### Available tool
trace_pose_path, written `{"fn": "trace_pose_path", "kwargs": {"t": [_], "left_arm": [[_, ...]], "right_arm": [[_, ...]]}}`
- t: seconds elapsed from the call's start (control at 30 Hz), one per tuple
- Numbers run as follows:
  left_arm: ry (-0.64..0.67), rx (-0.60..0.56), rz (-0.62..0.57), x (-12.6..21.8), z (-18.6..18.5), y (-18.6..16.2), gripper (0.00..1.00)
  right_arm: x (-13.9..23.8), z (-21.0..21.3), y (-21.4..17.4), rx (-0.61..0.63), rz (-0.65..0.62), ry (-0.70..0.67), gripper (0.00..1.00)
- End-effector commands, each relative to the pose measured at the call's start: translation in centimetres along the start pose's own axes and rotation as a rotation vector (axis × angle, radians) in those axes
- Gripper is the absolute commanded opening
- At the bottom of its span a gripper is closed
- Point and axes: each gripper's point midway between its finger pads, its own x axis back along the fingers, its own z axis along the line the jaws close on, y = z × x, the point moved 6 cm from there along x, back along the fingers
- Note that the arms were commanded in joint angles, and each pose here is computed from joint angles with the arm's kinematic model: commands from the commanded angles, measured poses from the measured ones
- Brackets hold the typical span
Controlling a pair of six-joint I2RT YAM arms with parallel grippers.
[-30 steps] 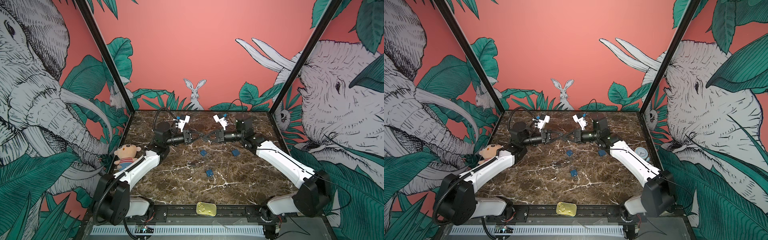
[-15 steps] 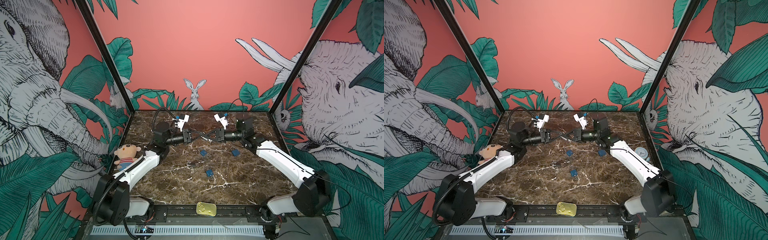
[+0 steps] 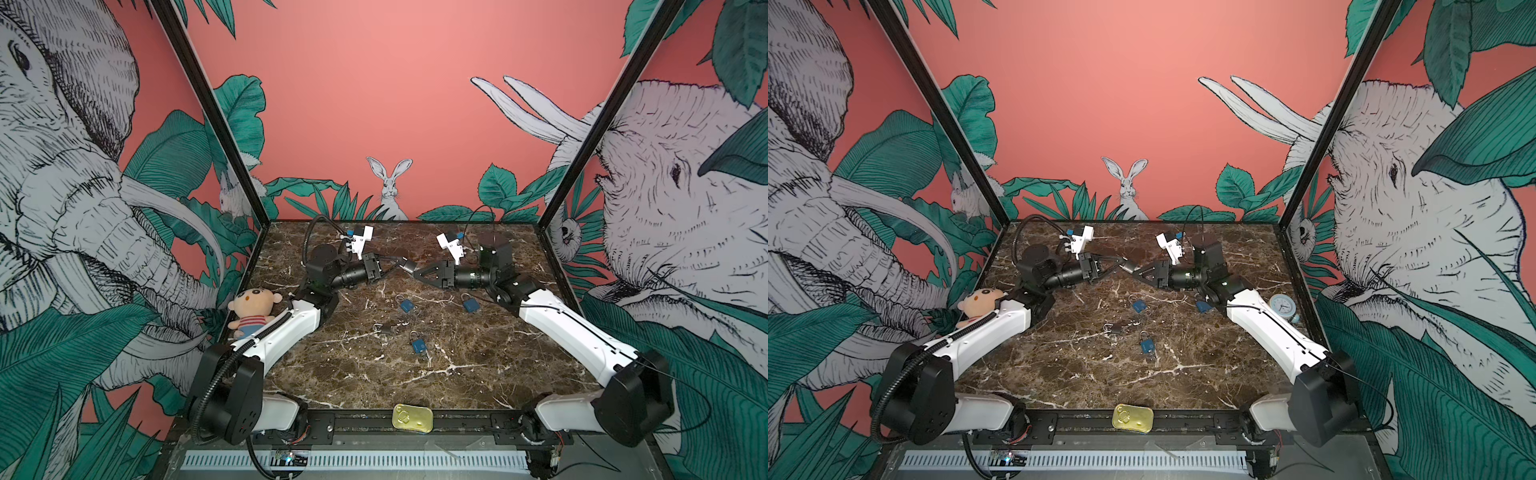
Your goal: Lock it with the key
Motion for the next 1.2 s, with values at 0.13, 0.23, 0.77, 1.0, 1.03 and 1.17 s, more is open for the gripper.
{"fn": "trace_pose_path", "kwargs": {"t": [0.13,0.23,0.77,1.0,1.03,1.17], "left_arm": [[-0.038,-0.049,0.004,0.4,-1.6,0.3,0.0],[-0.039,-0.054,0.006,0.5,-1.8,0.2,0.0],[-0.017,-0.045,-0.002,0.4,-1.4,0.3,0.0],[-0.005,-0.032,-0.023,0.4,-1.1,0.5,0.0],[-0.004,-0.029,-0.026,0.4,-1.0,0.5,0.0],[-0.011,-0.02,-0.046,0.5,-0.9,0.6,0.0]], "right_arm": [[0.9,1.3,1.0,0.068,-0.059,0.02,0.42],[0.8,1.3,1.3,0.068,-0.062,0.021,0.44],[0.3,1.8,1.4,0.069,-0.034,0.055,0.19],[0.2,1.7,1.3,0.063,-0.033,0.061,0.1],[0.2,1.8,1.3,0.062,-0.033,0.065,0.06],[0.1,1.6,1.3,0.044,-0.039,0.084,0.0]]}}
